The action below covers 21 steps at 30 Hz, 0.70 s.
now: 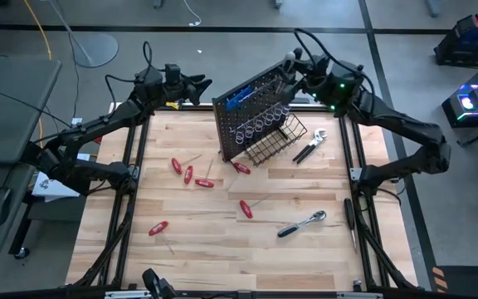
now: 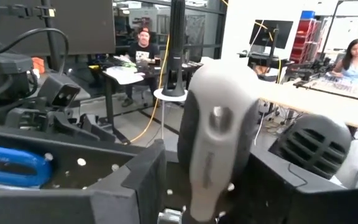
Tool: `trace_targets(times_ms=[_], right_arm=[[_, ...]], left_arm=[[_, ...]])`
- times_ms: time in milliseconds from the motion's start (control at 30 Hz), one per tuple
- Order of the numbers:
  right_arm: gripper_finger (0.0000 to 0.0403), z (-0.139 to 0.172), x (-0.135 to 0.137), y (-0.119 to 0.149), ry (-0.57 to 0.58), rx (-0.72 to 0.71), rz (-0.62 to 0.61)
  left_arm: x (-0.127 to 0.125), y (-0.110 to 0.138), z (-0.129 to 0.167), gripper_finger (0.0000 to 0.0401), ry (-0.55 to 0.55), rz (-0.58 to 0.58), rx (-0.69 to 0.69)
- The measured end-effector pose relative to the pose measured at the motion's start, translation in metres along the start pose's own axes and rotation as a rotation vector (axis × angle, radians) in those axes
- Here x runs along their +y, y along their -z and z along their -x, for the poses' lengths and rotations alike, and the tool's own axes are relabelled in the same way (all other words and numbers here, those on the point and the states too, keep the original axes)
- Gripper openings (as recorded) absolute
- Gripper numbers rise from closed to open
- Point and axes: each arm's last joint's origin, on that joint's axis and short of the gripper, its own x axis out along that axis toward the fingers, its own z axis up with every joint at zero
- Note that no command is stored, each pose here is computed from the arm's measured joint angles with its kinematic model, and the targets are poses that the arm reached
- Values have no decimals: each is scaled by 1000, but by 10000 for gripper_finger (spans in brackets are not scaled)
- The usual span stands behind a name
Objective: Hang tools onto peg board
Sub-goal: Hang the gray screwdriver on the peg board
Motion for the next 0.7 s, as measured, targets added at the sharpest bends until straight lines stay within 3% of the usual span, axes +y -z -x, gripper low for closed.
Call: trace_targets(times_ms=[700], right_arm=[[184,28,-12,-16,49,-43,12]], left_arm=[[0,0,0,225,-2,-35,-2]])
